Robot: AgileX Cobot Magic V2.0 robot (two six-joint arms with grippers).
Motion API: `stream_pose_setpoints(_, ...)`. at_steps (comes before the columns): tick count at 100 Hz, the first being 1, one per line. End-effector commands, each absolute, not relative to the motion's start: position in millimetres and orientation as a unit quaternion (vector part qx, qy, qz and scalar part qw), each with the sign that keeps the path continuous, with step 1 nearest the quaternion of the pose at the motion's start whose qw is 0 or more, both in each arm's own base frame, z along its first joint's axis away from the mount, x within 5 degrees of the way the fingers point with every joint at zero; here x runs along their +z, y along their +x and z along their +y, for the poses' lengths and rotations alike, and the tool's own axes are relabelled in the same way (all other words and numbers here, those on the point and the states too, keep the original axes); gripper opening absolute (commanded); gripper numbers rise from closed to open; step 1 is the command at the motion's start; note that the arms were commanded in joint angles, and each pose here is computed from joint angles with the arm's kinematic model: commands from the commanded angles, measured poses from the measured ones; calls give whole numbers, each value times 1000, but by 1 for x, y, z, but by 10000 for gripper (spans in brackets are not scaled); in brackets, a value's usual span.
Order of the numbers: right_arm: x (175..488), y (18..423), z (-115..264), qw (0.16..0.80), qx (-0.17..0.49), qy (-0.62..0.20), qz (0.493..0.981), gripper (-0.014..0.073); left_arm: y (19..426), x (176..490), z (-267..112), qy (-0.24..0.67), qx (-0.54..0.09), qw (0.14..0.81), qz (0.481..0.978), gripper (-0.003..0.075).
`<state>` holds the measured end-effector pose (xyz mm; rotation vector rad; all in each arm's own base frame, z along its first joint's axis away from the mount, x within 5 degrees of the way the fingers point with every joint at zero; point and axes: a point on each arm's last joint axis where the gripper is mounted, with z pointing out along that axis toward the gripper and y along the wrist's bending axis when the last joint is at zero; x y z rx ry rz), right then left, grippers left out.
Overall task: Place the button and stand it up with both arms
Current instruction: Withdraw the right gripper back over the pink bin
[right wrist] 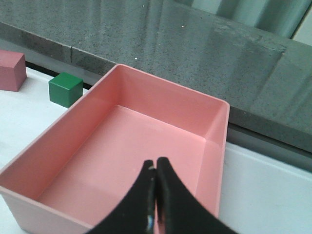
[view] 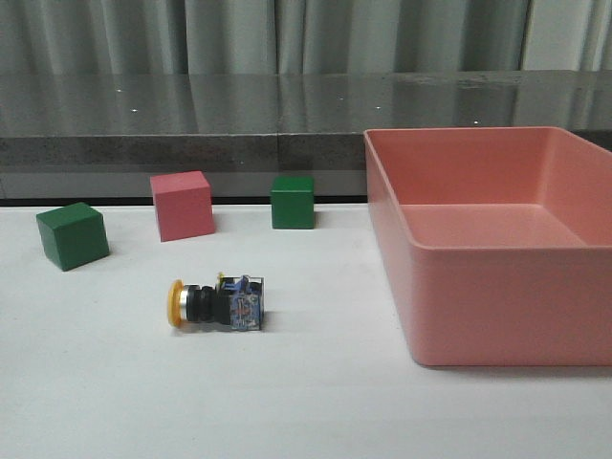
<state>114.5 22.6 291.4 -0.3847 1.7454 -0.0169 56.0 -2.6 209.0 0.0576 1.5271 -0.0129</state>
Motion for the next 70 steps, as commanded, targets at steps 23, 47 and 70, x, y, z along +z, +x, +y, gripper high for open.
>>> stream_pose_setpoints(23,293,93,17,690,-14,-142,710,-61,54,210,-2,17,-11,758,652,-19)
stream_pose_setpoints(47,293,93,17,690,-14,-142,710,-61,48,235,3,-68,-84,816,568,-19)
stream_pose_setpoints(70,293,93,17,690,-14,-142,710,-61,39,284,-2,-32,-80,793,603,-19)
